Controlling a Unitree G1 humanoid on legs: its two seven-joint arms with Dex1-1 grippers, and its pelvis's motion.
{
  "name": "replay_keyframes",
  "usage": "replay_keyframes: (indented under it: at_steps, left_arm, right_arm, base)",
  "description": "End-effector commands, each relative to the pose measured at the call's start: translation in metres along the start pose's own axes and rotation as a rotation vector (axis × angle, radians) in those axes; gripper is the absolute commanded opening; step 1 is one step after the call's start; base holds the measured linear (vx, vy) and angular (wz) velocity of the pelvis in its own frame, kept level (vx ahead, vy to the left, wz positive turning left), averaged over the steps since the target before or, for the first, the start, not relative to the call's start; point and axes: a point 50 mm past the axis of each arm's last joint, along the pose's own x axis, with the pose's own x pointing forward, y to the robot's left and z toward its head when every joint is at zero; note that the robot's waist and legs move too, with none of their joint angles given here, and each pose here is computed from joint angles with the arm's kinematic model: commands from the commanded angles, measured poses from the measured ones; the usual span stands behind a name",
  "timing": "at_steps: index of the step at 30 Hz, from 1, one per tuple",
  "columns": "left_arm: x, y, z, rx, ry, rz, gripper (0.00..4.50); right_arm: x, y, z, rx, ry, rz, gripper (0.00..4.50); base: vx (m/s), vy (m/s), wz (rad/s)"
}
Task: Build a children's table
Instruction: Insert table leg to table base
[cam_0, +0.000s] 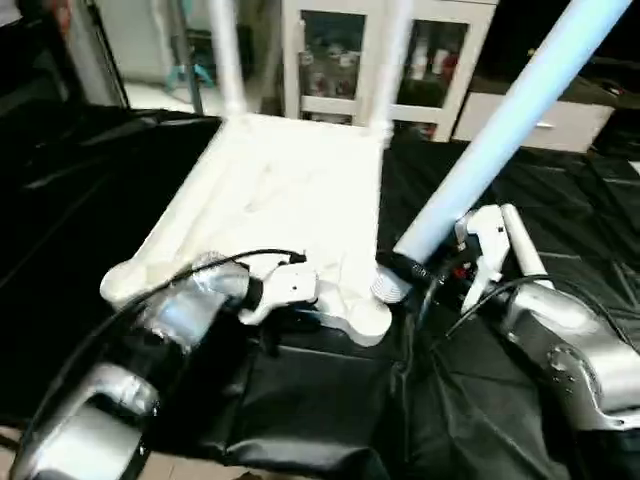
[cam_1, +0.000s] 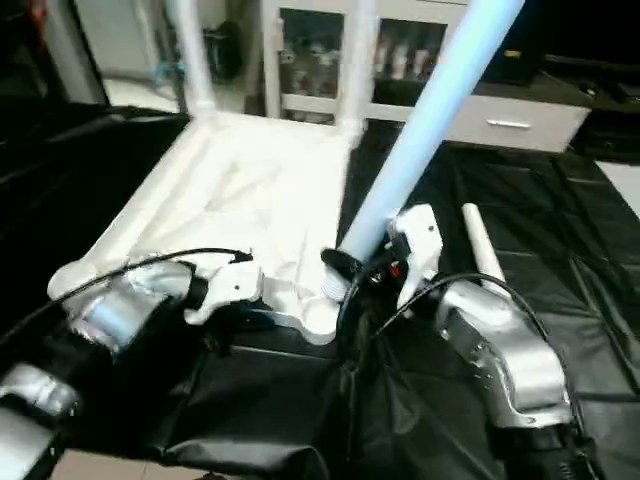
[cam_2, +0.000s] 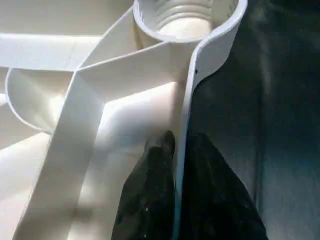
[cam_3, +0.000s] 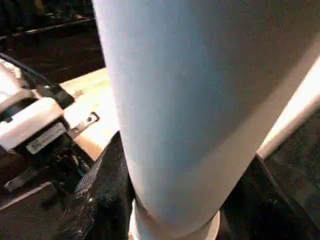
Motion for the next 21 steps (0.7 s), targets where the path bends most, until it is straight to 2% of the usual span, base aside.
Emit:
replay_keyframes:
  at_steps: [1,6,13,17,19,20,21]
  left_arm:
    - [0.008,-0.014,-0.02,-0.233,0.017,0.138,0.22]
    - [0.016,-0.022,-0.012,-0.281,0.025,0.238,0.14]
    - [0.026,-0.035,0.013,-0.205,-0.02,0.198,0.03]
    - [0.027,-0.035,0.016,-0.193,-0.033,0.212,0.03]
    - [0.027,-0.037,0.017,-0.236,-0.044,0.189,0.03]
    - [0.027,-0.037,0.017,-0.241,-0.044,0.185,0.31]
    - [0.026,-0.037,0.017,-0.243,-0.043,0.181,0.31]
  right_arm:
    - [0.002,-0.005,0.005,-0.013,-0.011,-0.042,1.88]
    - [0.006,-0.009,0.004,-0.006,-0.005,-0.074,1.88]
    - [0.009,-0.011,0.005,0.0,0.01,-0.053,1.88]
    - [0.01,-0.011,0.006,0.002,0.018,-0.03,1.88]
    - [0.01,-0.011,0.006,0.0,0.022,-0.022,1.88]
    - [0.01,-0.011,0.006,0.0,0.023,-0.021,1.88]
    - [0.01,-0.011,0.006,-0.001,0.024,-0.018,1.88]
  base:
    - [0.0,0.0,0.0]
    - [-0.005,0.0,-0.11]
    - [0.0,0.0,0.0]
    - [0.0,0.0,0.0]
    - [0.0,0.0,0.0]
    - [0.0,0.0,0.0]
    - [0.0,0.0,0.0]
